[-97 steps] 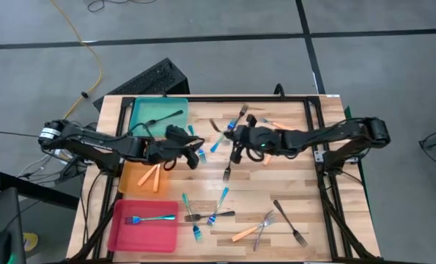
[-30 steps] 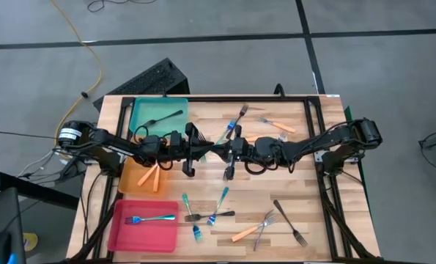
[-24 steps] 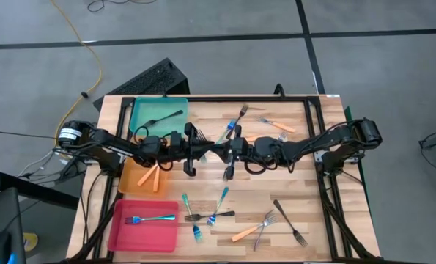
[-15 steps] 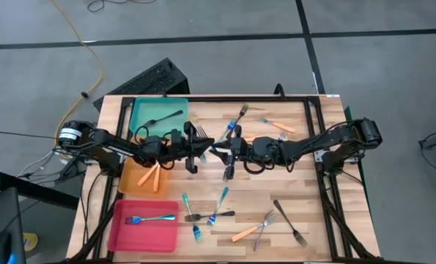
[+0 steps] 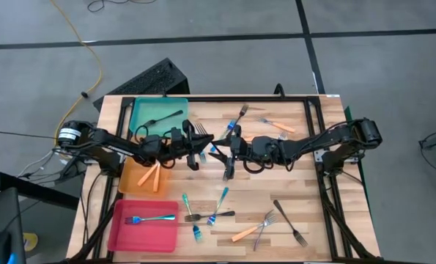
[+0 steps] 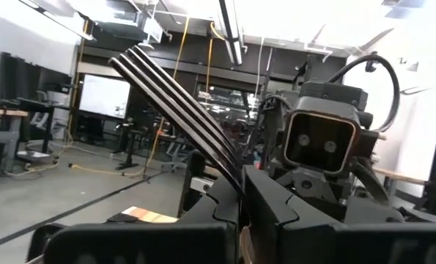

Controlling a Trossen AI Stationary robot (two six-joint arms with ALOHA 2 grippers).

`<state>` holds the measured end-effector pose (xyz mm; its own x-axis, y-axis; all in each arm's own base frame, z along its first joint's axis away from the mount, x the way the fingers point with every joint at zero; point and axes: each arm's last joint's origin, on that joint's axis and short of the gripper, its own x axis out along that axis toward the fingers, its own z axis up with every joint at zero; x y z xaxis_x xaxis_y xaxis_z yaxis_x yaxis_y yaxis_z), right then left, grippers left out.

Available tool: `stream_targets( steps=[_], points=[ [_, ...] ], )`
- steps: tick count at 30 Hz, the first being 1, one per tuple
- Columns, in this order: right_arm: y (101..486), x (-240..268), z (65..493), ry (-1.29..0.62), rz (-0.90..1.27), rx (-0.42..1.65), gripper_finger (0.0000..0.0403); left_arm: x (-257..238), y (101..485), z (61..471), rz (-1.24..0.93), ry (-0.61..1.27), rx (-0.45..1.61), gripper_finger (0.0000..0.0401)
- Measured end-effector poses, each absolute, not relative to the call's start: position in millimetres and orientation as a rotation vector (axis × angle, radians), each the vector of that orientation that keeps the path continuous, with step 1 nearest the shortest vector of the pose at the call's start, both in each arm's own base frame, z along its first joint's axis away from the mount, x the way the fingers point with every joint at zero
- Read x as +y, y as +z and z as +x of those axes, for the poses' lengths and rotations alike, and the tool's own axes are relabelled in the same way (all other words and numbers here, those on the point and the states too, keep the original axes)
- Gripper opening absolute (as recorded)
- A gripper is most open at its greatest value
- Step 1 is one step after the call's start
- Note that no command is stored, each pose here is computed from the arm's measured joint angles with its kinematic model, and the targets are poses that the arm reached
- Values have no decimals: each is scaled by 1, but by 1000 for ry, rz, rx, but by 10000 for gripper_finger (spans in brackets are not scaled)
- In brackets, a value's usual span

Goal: Sort silverware by color (type)
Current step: Put the black fork into the blue bin

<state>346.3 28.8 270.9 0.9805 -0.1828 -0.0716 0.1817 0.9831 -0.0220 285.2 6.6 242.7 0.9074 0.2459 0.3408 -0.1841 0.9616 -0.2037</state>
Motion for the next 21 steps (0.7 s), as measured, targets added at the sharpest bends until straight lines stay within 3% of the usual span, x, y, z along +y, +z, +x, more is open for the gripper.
stream_targets(
  steps=[21],
  points=[
    [250,22,343,-202,-35,285,210,28,276,238,35,570,-100,0]
  ],
)
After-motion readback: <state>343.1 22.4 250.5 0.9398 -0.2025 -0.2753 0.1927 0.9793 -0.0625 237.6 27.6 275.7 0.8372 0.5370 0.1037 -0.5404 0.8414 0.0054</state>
